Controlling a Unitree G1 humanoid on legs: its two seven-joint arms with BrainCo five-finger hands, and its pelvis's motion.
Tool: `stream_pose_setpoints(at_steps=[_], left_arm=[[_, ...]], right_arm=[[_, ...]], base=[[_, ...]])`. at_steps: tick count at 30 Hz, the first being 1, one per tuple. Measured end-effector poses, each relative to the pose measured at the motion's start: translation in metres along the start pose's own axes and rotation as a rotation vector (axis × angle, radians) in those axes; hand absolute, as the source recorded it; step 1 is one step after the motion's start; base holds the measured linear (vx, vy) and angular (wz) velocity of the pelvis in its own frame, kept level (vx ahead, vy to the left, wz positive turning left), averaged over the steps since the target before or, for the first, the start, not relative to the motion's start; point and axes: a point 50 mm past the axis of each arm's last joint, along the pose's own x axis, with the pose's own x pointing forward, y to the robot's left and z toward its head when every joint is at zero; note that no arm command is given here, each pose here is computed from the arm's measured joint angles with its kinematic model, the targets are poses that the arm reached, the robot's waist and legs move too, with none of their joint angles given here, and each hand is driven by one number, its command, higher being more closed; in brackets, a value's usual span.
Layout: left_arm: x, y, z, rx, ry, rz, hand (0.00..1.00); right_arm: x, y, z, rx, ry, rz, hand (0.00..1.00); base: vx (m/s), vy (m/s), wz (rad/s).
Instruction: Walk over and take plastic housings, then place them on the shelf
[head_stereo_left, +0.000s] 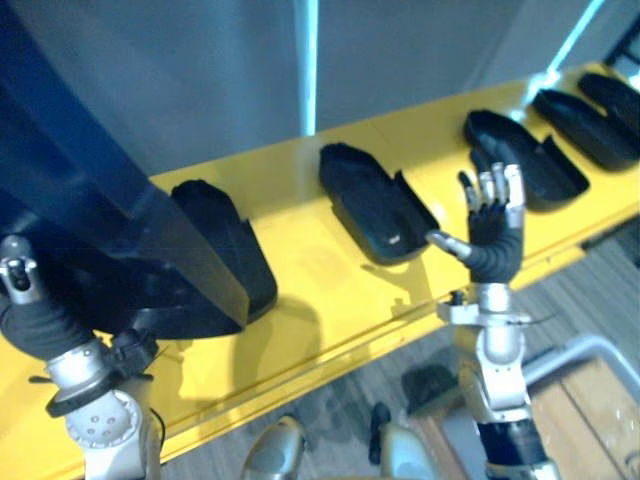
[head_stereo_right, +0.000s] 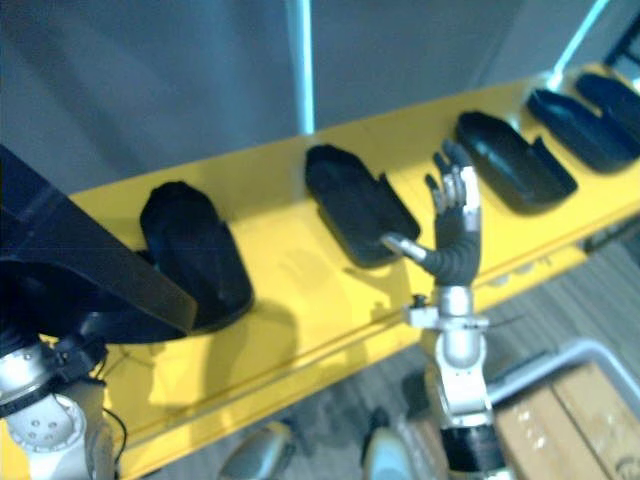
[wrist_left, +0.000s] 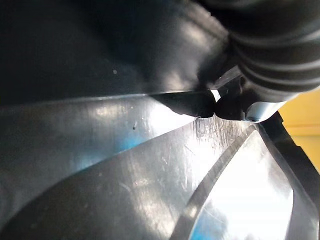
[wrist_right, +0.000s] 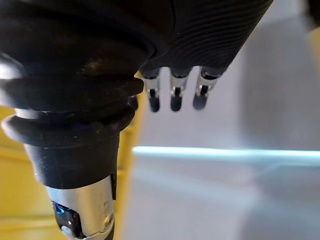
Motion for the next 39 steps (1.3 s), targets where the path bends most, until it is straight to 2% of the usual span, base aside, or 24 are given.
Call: stream_pose_setpoints(at_steps=[2, 7, 10, 12, 13, 17, 18, 22, 25, 28, 31, 35, 39], left_arm=[[-0.004, -0.002, -0.002, -0.012, 0.024, 0.008, 1.00], [-0.001, -0.006, -0.001, -0.031, -0.001, 0.042, 1.00], [-0.001, 0.000, 0.000, -0.008, -0.024, 0.096, 1.00], [-0.003, 0.013, -0.001, 0.076, -0.026, 0.150, 1.00], [-0.004, 0.018, -0.001, 0.100, -0.020, 0.164, 1.00], [-0.020, 0.046, -0.001, 0.362, 0.063, 0.232, 1.00], [-0.029, 0.059, -0.003, 0.486, 0.134, 0.259, 1.00], [-0.054, 0.094, -0.011, 0.716, 0.336, 0.340, 1.00], [-0.058, 0.119, -0.009, 0.823, 0.387, 0.397, 1.00], [-0.049, 0.141, -0.003, 0.856, 0.382, 0.439, 1.00], [-0.030, 0.163, -0.005, 0.907, 0.396, 0.417, 1.00], [-0.013, 0.191, -0.026, 0.910, 0.558, 0.365, 1.00], [-0.005, 0.214, -0.049, 0.895, 0.764, 0.252, 1.00]], right_arm=[[0.004, -0.003, 0.004, -0.013, -0.032, -0.009, 0.00], [0.011, -0.023, 0.017, -0.198, -0.130, -0.065, 0.00], [0.008, -0.063, 0.039, -0.356, -0.224, -0.229, 0.00], [-0.014, -0.096, 0.054, -0.463, -0.209, -0.377, 0.00], [-0.021, -0.101, 0.055, -0.471, -0.192, -0.412, 0.00], [-0.091, -0.133, 0.062, -0.609, -0.008, -0.770, 0.00], [-0.123, -0.143, 0.060, -0.660, 0.104, -0.921, 0.00], [-0.192, -0.150, 0.056, -0.720, 0.345, -1.227, 0.00], [-0.226, -0.155, 0.059, -0.805, 0.479, -1.324, 0.00], [-0.247, -0.161, 0.057, -0.849, 0.569, -1.387, 0.00], [-0.267, -0.164, 0.049, -0.871, 0.702, -1.429, 0.00], [-0.295, -0.174, 0.043, -0.903, 0.925, -1.505, 0.00], [-0.319, -0.182, 0.039, -0.905, 1.153, -1.484, 0.00]], base=[[0.21, -0.238, 0.38], [0.10, -0.098, 0.33], [0.01, 0.047, 0.35], [0.02, 0.073, 0.18], [0.03, 0.059, 0.07], [0.03, 0.057, 0.08], [0.02, 0.033, 0.08], [-0.01, 0.055, -0.07], [0.00, 0.041, 0.23], [0.02, 0.038, 0.08], [0.02, 0.059, 0.05], [0.01, 0.039, 0.06], [0.02, 0.015, 0.03]])
